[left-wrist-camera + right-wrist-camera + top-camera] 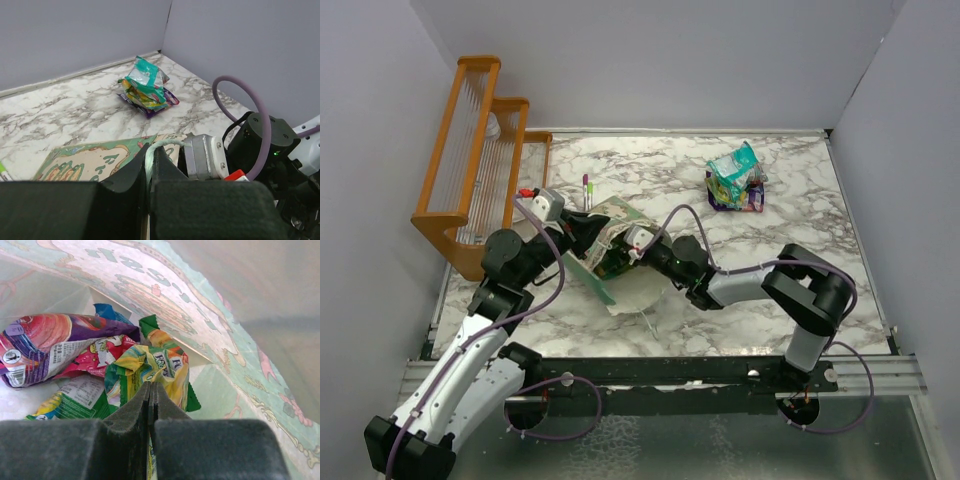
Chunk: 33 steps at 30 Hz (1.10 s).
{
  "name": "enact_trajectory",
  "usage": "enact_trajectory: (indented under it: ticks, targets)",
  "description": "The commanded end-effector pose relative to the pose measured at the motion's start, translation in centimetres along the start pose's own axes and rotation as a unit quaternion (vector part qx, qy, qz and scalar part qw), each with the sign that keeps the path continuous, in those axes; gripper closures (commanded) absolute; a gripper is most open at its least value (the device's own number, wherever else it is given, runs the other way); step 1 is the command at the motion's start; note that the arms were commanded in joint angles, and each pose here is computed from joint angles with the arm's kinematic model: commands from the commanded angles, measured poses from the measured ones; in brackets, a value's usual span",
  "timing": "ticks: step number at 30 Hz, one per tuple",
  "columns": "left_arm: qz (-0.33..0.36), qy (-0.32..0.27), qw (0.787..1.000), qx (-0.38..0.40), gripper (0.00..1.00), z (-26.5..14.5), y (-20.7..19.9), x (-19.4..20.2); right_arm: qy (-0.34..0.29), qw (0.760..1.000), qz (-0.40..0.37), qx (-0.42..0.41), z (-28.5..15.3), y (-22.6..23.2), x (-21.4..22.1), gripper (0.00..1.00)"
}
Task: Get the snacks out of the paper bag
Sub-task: Take out the snack from the paper bag.
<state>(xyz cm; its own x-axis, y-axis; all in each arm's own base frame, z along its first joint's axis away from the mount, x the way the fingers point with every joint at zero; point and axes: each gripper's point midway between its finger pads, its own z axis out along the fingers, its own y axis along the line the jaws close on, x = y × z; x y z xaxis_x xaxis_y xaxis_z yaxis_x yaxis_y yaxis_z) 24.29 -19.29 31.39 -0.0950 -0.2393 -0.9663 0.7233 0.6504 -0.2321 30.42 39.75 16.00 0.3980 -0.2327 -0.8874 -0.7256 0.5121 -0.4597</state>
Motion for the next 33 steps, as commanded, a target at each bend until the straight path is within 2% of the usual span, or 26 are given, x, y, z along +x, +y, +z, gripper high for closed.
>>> enact_trajectory:
  ticks: [1,12,17,23,25,27,30,33]
  targets:
    - [-0.005,-0.039,0.999,-0.013,1.0,0.5,0.2,-2.8,-0.023,0.999,0.026,-0.001,-0.3,-0.4,-3.1,0.99]
    - [0.003,-0.015,0.998,-0.058,1.0,0.2,1.9,-1.7,-0.009,0.997,0.06,-0.053,-4.6,0.7,-5.5,0.99]
    - [0.012,0.004,0.998,-0.064,1.0,-0.2,2.2,-0.6,0.037,0.994,0.066,-0.073,-4.6,1.9,-3.4,0.99]
    - [0.019,-0.003,0.999,-0.047,1.0,-0.6,1.6,-0.6,0.078,0.993,0.051,-0.078,-3.6,3.5,0.9,0.98]
    - [0.02,-0.005,0.999,-0.04,1.0,-0.7,1.3,-0.7,0.097,0.992,0.037,-0.074,-3.4,3.5,2.3,0.9]
    - [0.02,-0.004,0.999,-0.037,1.0,-0.7,1.2,-0.6,0.116,0.991,0.031,-0.063,-3.3,3.4,3.6,0.75]
    - [0.018,-0.002,0.999,-0.035,1.0,-0.6,1.2,-0.4,0.122,0.991,0.03,-0.051,-3.5,3.4,4.5,0.59]
    - [0.018,-0.001,0.999,-0.031,1.0,-0.5,1.0,-0.4,0.123,0.991,0.033,-0.046,-3.6,3.4,4.9,0.39]
